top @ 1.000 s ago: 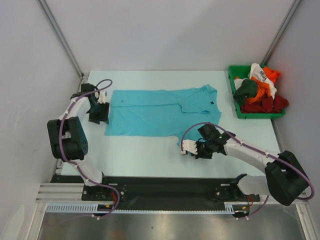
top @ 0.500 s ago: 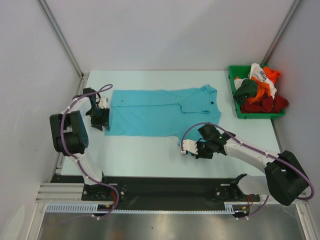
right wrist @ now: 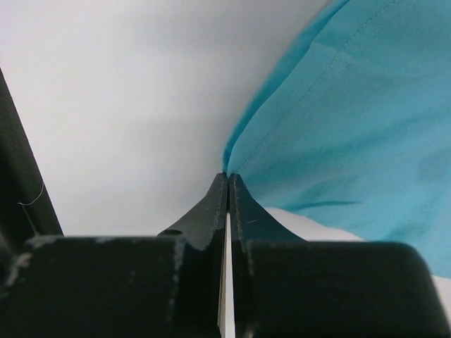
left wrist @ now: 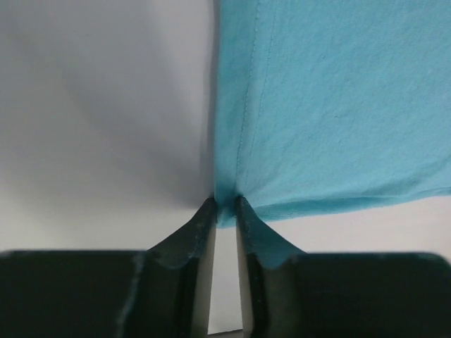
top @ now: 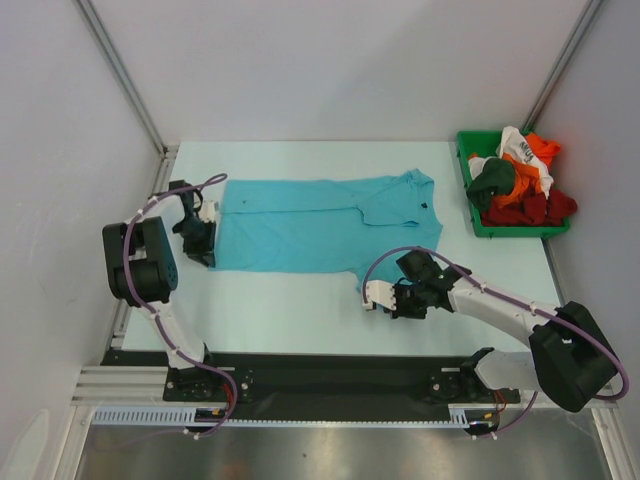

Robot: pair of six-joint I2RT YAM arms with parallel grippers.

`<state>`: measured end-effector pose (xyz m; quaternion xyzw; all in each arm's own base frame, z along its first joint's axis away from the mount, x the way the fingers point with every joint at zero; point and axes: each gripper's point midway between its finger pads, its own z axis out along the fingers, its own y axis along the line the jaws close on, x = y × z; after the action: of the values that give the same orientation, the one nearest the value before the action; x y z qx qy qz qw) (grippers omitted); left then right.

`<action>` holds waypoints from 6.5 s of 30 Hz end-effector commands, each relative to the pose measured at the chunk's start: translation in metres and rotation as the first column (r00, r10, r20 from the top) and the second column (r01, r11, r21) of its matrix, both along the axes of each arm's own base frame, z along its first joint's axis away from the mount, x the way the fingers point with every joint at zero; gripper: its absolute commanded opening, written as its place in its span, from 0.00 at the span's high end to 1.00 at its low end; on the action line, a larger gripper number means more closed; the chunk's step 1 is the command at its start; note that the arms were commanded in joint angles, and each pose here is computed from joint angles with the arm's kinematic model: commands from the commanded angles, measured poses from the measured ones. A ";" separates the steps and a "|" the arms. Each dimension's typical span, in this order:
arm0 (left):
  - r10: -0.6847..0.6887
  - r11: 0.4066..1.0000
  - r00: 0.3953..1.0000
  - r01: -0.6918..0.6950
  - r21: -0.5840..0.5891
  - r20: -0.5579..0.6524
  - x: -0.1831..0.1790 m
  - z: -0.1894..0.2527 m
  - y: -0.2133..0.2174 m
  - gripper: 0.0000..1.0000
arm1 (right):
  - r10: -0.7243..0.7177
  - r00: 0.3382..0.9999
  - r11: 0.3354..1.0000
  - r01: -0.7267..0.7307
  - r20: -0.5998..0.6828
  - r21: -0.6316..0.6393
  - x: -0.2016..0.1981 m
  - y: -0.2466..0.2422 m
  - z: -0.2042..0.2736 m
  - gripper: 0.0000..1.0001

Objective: Fold and stack the t-shirts
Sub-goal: Fold the tshirt

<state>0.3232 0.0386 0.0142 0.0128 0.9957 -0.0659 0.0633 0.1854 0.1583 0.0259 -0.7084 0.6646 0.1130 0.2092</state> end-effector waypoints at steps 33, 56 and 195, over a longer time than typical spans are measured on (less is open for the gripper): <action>-0.082 0.991 0.978 0.100 -0.085 0.190 0.059 0.090 -0.021 1.00 | -0.418 0.837 0.899 0.324 0.352 0.295 0.145 -0.029 0.183 1.00; -0.105 0.993 0.962 0.114 -0.022 0.252 0.144 0.083 -0.009 1.00 | -0.513 0.781 0.850 0.406 0.356 0.335 0.255 -0.041 0.185 1.00; -0.740 0.669 0.671 0.726 0.162 0.047 0.118 0.030 -0.041 0.47 | -0.677 0.726 0.733 0.650 0.121 0.202 0.277 -0.032 0.092 0.51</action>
<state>0.4412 0.0030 0.0247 0.4032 0.9126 -0.0118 0.0668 0.4587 0.1311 0.0961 -0.4137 0.8511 0.0270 0.3222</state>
